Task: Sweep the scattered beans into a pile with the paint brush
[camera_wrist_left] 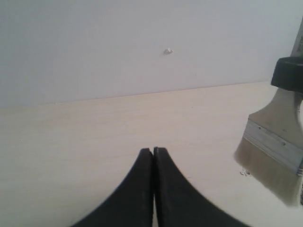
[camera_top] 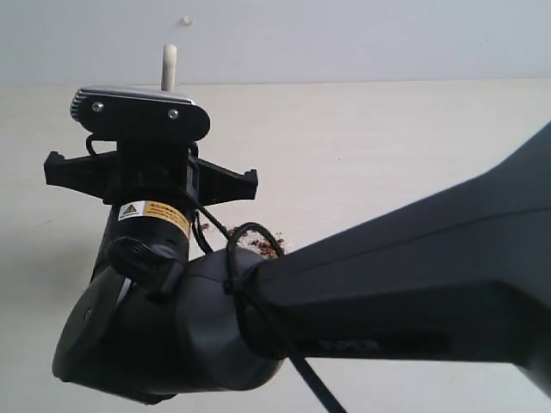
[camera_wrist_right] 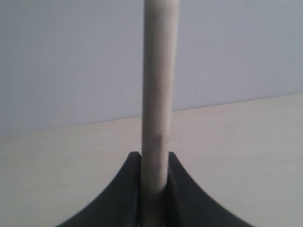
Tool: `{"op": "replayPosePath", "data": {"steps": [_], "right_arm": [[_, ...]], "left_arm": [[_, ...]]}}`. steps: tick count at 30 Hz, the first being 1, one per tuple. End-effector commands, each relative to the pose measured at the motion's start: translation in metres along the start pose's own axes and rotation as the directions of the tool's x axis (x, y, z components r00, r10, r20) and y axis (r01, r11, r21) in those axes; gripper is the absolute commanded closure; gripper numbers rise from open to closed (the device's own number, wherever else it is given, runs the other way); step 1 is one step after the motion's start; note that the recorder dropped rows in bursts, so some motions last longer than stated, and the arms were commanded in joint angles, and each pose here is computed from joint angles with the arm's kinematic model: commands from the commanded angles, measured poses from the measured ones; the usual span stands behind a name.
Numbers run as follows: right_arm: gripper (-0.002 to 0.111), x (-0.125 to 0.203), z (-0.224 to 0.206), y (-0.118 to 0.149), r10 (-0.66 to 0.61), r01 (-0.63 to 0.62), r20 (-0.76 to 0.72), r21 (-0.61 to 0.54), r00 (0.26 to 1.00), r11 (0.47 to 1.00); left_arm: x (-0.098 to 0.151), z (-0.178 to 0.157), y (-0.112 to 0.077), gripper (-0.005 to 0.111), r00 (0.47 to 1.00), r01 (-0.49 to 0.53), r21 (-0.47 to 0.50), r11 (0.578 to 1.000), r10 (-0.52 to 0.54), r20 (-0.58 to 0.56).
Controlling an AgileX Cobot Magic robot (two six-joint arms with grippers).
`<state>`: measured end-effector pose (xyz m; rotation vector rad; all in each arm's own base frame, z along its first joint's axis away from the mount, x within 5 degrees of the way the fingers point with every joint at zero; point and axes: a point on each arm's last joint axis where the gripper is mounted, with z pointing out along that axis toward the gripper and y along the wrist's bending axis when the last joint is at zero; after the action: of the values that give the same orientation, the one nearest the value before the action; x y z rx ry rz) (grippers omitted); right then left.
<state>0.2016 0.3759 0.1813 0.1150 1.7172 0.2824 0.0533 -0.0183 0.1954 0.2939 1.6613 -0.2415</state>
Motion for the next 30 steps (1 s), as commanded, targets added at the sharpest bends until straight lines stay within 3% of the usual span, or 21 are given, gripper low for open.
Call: {"op": "replayPosePath", "data": {"steps": [1, 11, 21, 30], "right_arm": [[0.108, 0.009, 0.023, -0.007, 0.081, -0.08, 0.014, -0.012, 0.997, 0.997], [0.108, 0.044, 0.063, -0.028, 0.113, -0.107, -0.095, 0.071, 0.989, 0.992], [0.108, 0.033, 0.059, -0.042, -0.078, 0.104, -0.123, 0.219, 0.989, 0.97], [0.108, 0.029, 0.054, -0.051, -0.065, 0.1, -0.113, 0.336, 0.992, 0.936]], "left_arm": [[-0.001, 0.0, 0.0, 0.107, 1.0, 0.014, 0.006, 1.0, -0.014, 0.01], [-0.001, 0.0, 0.0, 0.107, 1.0, 0.014, 0.006, 1.0, -0.014, 0.01], [-0.001, 0.0, 0.0, 0.107, 1.0, 0.014, 0.006, 1.0, -0.014, 0.01], [-0.001, 0.0, 0.0, 0.107, 1.0, 0.014, 0.006, 1.0, -0.014, 0.01]]}}
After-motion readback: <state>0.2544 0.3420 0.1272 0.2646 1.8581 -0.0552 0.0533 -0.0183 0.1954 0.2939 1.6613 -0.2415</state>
